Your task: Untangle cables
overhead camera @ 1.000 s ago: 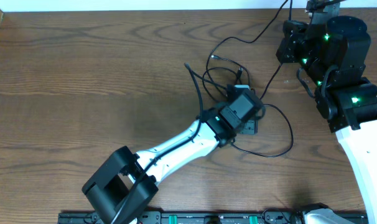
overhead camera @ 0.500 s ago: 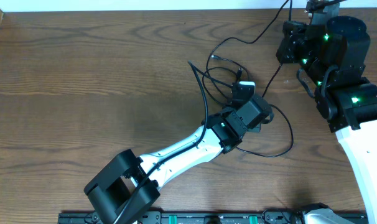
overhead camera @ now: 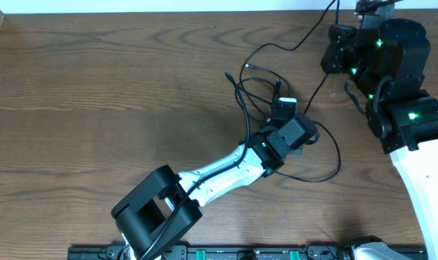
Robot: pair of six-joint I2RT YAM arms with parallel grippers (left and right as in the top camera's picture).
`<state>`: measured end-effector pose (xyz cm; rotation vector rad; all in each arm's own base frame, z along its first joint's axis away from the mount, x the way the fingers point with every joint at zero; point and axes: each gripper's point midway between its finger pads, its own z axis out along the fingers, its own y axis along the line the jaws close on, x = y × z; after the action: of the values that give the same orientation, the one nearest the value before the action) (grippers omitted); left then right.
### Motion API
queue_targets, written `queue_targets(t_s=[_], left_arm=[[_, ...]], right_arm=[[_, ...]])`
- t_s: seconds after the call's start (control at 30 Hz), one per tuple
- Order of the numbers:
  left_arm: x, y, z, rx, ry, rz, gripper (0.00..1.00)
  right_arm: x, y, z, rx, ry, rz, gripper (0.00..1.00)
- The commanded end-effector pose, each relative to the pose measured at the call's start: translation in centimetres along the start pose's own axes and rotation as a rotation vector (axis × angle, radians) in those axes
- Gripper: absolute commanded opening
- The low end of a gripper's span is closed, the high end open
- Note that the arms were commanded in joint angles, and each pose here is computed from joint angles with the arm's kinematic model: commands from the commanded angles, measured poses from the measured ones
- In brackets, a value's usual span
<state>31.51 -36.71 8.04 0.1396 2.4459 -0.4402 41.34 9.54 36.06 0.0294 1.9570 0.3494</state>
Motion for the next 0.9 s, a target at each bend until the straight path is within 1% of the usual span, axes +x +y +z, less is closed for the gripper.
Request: queue_targets(t_s=[0.0,0.17,0.3,0.43,0.63,0.87], left_arm=[[0.1,0.5,0.3,-0.023,-0.016,0.009,0.41],[-0.1,0.6,0.3,-0.028,-0.027,0.008,0.41],[-0.6,1.1,0.3,-0.059,-0.056,0.007,0.41],[-0.9,0.8,0.5,-0.048,-0.07,0.001,0.4],[-0.2,0.9,1.6,-0.051,-0.059,0.005,0.25],[0.5,1.2,2.3,-0.06,-0.042,0.004,0.25]], right_arm=[[-0.3,-0.2,-0.2,0.007,-0.006,-0.015,0.01],[-0.2,-0.2,-0.2,0.008,-0.003,-0.015,0.01],[-0.2,-0.2,-0.2,0.008,-0.002,-0.014,0.01],[-0.2,-0.2,-0.2,0.009,-0.002,-0.01,0.01],[-0.2,-0.2,-0.2,0.008,-0.003,-0.007,0.01],[-0.2,-0.2,-0.2,0.008,-0.002,-0.007,0.01]])
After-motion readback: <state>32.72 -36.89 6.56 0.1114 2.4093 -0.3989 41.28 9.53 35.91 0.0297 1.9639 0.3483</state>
